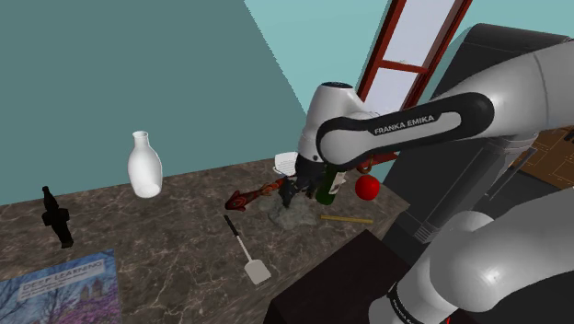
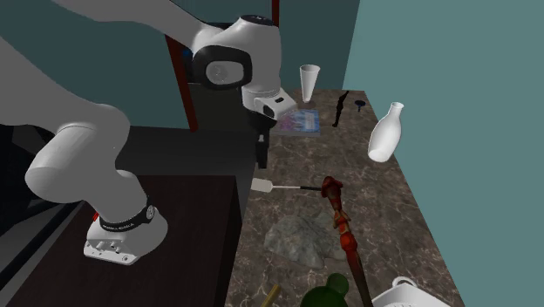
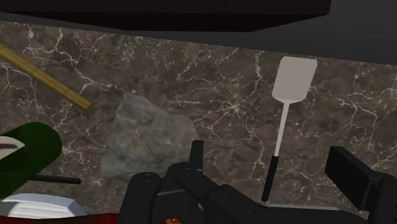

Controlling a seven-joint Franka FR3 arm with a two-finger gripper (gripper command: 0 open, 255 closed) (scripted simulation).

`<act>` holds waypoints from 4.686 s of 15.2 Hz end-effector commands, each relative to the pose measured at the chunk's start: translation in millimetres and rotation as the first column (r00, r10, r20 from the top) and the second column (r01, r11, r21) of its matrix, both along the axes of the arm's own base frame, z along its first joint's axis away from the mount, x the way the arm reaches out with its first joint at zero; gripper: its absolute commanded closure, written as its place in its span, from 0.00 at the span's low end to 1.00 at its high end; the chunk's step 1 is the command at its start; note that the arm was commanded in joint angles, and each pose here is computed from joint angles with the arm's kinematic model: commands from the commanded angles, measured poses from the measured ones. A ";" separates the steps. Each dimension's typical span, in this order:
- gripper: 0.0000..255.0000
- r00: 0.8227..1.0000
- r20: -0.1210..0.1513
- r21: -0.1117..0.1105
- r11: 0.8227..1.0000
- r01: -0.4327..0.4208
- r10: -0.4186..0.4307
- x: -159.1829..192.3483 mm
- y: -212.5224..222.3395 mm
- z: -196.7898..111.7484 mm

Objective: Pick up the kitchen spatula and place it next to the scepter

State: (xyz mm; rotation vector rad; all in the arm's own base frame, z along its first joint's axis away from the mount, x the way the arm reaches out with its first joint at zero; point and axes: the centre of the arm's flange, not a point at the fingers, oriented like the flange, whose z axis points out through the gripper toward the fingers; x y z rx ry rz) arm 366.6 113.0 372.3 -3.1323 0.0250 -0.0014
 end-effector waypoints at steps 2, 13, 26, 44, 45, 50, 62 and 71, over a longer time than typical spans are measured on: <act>0.00 1.000 0.014 -0.001 1.000 0.015 -0.015 13.1 15.5 -32.5; 0.00 0.997 0.052 -0.009 0.998 0.064 -0.064 63.7 81.1 -150.2; 0.00 0.995 0.065 -0.011 0.997 0.081 -0.080 85.2 102.1 -229.7; 1.00 0.995 0.065 -0.011 0.997 0.081 -0.080 85.2 102.1 -219.1; 1.00 0.995 0.065 -0.011 0.997 0.081 -0.080 85.2 102.1 -213.8; 1.00 0.995 0.065 -0.011 0.997 0.081 -0.080 85.2 102.1 -187.4; 1.00 0.995 0.065 -0.011 0.997 0.081 -0.080 85.2 102.1 -124.0; 1.00 0.995 0.065 -0.011 0.997 0.081 -0.080 85.2 102.1 -76.5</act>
